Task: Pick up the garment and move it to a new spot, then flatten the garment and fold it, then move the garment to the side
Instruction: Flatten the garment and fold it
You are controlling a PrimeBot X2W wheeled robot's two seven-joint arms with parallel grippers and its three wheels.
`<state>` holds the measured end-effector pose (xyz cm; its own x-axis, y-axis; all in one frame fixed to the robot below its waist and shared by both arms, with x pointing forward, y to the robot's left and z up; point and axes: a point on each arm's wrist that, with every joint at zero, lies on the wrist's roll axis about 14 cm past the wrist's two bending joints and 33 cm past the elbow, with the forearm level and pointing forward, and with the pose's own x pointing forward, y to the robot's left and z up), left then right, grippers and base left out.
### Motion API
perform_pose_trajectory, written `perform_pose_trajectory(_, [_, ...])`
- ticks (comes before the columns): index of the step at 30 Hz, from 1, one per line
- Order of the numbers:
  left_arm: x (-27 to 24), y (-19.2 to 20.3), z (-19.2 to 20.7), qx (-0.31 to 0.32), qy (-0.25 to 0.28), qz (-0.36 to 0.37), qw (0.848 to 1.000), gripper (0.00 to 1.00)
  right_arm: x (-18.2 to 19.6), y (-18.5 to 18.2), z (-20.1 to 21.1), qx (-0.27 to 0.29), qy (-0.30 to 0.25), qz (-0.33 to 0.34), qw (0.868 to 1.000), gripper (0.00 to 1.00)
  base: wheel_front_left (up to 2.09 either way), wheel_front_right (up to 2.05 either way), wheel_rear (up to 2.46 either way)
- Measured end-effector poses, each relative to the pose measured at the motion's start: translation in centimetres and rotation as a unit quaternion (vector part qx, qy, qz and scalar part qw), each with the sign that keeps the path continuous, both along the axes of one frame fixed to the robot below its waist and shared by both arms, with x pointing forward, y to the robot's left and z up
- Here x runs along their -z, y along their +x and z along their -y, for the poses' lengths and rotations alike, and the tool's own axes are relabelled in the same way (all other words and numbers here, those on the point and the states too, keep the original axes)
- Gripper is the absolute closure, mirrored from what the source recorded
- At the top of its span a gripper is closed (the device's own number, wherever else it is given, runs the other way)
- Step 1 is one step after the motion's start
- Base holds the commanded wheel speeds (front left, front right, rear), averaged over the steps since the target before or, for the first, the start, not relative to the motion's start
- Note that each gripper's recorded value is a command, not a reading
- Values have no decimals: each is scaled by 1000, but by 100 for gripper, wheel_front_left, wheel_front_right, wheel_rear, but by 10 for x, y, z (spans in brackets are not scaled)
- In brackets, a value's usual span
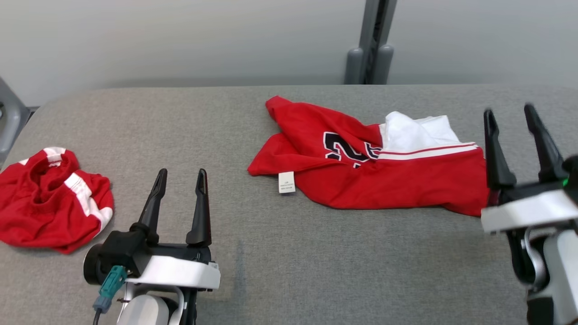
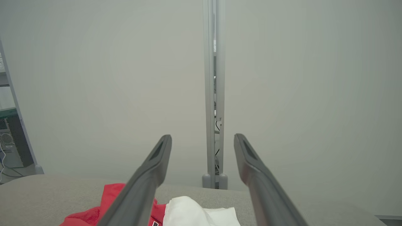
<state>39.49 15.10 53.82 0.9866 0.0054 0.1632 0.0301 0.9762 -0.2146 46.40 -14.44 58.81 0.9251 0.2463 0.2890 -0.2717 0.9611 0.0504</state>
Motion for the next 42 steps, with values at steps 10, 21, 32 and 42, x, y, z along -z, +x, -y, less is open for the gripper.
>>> perform_pose_trajectory(10, [12,1,0,2,-11,-18,1000,0,34,-48,21,57,31,-38,997,0,0,0,0])
perform_pose_trajectory(21, [43,19,22,41,-12,-60,997,0,38,-45,24,63,30,-41,997,0,0,0,0])
perform_pose_trajectory(32, [127,70,62,99,32,-184,977,0,62,-47,51,106,27,-73,991,0,0,0,0])
perform_pose_trajectory(42, [168,91,81,148,106,-240,953,0,70,-50,74,141,25,-85,986,0,0,0,0])
